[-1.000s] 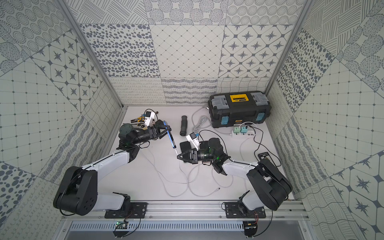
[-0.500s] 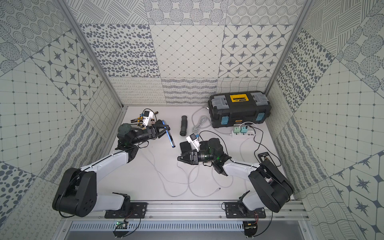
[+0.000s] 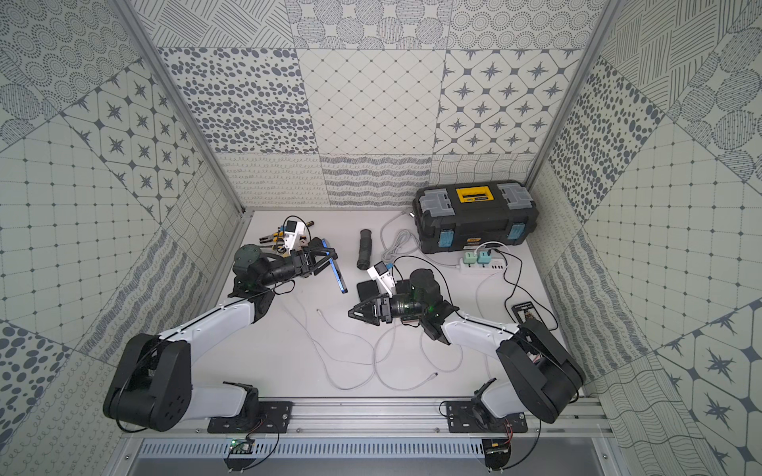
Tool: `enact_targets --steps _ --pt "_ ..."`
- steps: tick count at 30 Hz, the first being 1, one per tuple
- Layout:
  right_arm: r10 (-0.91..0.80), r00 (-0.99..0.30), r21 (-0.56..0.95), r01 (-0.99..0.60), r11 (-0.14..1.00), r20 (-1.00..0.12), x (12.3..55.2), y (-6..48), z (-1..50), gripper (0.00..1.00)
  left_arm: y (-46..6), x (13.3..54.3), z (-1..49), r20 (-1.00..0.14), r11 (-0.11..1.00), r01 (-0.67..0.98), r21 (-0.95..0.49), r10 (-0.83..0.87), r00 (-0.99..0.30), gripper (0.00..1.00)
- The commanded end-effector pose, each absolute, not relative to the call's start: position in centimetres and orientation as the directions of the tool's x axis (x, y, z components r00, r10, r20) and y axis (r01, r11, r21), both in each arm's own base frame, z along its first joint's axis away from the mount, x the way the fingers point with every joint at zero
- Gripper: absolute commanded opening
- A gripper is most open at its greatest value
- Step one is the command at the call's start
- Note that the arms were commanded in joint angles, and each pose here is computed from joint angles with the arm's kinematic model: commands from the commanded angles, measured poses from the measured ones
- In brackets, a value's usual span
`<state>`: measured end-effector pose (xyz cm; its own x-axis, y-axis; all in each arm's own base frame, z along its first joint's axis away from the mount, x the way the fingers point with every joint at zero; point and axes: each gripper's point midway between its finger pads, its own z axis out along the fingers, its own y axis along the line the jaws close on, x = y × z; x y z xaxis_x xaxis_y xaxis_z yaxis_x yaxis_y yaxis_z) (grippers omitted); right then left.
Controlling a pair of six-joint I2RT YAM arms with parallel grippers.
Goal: Unplug the charging cable from the phone
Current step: Remove the charging cable from the phone, then place the phone at the center of the board.
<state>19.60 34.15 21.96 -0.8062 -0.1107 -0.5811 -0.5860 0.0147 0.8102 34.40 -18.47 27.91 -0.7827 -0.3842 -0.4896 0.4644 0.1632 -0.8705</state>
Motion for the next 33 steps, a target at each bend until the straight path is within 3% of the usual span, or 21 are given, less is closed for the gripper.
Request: enact_targets --steps 1,6,31,33 --pt "-0.102 -0.775 0.780 -0.626 -0.014 -0.624 20.2 34.5 23.7 0.89 -18.4 33.9 30.4 -0.585 0.154 0.574 -0.804 -0.380 -0.717 0.13" --pt "-0.109 -0.772 0.779 -0.626 -0.032 -0.626 20.8 34.9 24.5 0.97 -18.5 33.7 30.6 -0.589 0.143 0.583 -0.800 -0.372 -0.717 0.13" --pt "-0.112 -0.777 0.784 -0.620 -0.033 -0.620 23.9 37.3 26.0 0.97 -18.7 33.3 30.7 -0.592 0.128 0.590 -0.797 -0.361 -0.721 0.13" --pt "-0.113 -0.781 0.788 -0.614 -0.038 -0.614 24.0 37.4 26.0 0.92 -18.7 33.3 30.7 -0.590 0.128 0.589 -0.798 -0.361 -0.722 0.13"
